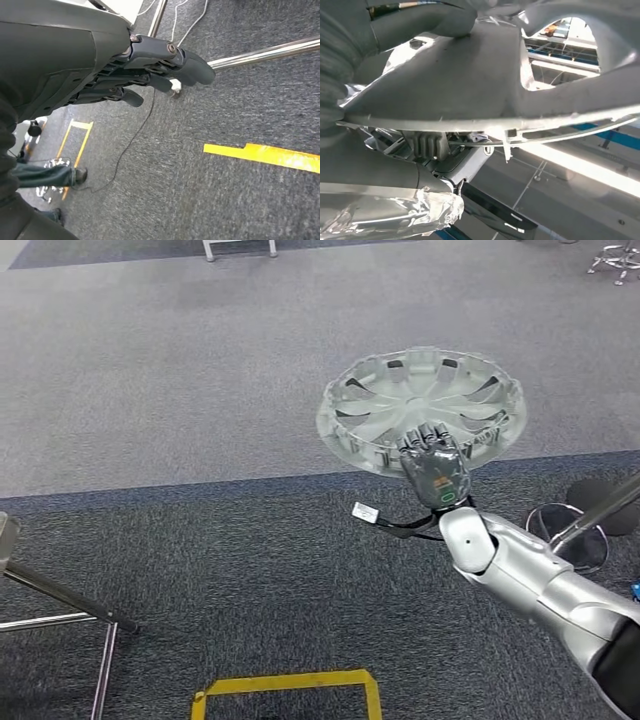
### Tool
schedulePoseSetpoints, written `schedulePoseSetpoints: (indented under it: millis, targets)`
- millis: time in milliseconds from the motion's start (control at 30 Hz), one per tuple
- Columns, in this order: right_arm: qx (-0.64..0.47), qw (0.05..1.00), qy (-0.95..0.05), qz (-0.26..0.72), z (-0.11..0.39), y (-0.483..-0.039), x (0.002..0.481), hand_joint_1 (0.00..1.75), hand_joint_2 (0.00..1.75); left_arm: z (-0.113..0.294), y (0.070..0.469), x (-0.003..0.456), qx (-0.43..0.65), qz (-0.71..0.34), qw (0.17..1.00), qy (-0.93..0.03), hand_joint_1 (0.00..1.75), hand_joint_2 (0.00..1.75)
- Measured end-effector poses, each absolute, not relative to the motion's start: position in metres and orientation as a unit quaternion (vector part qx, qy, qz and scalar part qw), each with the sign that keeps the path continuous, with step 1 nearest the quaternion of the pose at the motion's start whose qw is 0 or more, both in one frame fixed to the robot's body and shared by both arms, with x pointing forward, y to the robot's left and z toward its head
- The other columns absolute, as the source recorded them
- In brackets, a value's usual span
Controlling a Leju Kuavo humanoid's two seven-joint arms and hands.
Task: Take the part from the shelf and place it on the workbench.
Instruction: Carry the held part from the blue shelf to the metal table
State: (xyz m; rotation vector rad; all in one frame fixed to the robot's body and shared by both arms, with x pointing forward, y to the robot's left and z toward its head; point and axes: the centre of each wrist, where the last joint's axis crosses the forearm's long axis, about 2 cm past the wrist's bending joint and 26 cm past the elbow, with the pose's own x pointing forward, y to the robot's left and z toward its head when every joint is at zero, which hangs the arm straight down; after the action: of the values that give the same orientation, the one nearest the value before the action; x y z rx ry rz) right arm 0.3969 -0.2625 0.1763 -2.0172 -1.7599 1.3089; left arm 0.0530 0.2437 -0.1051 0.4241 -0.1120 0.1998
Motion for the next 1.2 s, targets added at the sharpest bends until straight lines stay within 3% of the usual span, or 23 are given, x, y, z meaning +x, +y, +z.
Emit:
schedulePoseSetpoints:
  millis: [500,1200]
  targets:
    - [-0.697,0.074,-0.565,0.435,0.193,-0.306,0.381,1.75,1.75,-0.102,0.226,0.058,0.196,0.075,0.976,-0.063,0.00,1.75]
    - [-0.679,0.062,-0.591,0.431,0.198,-0.282,0.373,1.75,1.75,-0.103,0.226,0.059,0.185,0.085,0.978,-0.055,0.00,1.75]
